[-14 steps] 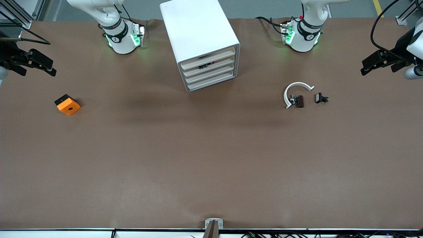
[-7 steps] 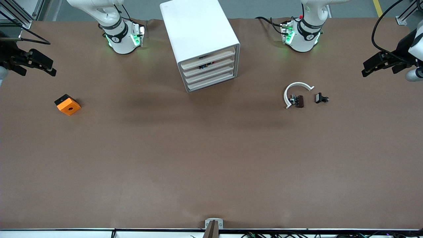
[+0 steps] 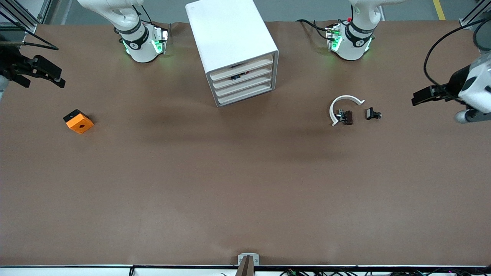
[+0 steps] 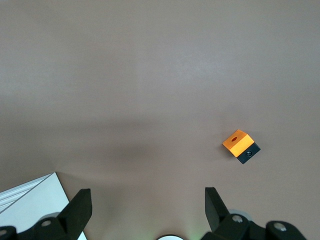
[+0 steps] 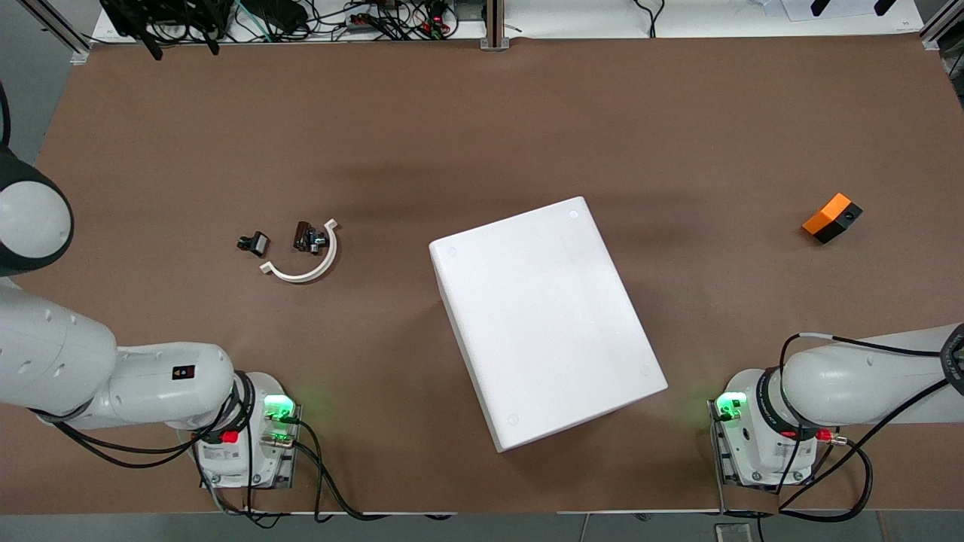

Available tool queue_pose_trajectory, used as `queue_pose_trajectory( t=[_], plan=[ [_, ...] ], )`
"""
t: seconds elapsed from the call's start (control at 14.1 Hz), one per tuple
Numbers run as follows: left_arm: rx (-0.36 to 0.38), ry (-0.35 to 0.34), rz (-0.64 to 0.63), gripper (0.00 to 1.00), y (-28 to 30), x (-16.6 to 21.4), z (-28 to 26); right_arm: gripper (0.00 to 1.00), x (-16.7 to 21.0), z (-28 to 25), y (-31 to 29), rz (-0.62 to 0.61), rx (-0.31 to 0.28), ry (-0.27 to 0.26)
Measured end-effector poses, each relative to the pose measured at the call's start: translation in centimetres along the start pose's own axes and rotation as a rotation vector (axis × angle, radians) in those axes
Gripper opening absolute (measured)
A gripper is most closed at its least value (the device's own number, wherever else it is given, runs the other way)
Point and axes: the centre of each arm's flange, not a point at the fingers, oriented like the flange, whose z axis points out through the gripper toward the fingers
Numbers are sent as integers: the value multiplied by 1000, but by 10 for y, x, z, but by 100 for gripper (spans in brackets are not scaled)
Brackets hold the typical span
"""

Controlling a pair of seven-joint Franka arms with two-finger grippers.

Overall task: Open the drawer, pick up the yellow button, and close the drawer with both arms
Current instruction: 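Reach the left gripper toward the white cabinet's top drawer, then grasp the drawer front with the left gripper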

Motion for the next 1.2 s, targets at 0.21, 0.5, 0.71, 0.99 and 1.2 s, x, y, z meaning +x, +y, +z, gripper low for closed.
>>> queue_pose_trajectory(
  t=[0.21, 0.5, 0.71, 0.99, 1.2],
  plan=[
    [-42, -107, -148, 100, 25, -1, 35, 100, 0, 0, -3, -6, 0, 1],
    [-70, -280, -362, 100, 46, -4, 94, 100, 1, -5, -8, -13, 0, 16],
    [-52, -388, -446, 100, 75, -7, 132, 100, 6, -9, -15, -23, 3, 51],
    [-2, -513, -558, 100, 137, -28, 169, 100, 14, -4, -39, -59, 6, 76],
    [-4, -647, -652, 100, 160, -47, 194, 100, 20, 4, -56, -54, 10, 77]
  ],
)
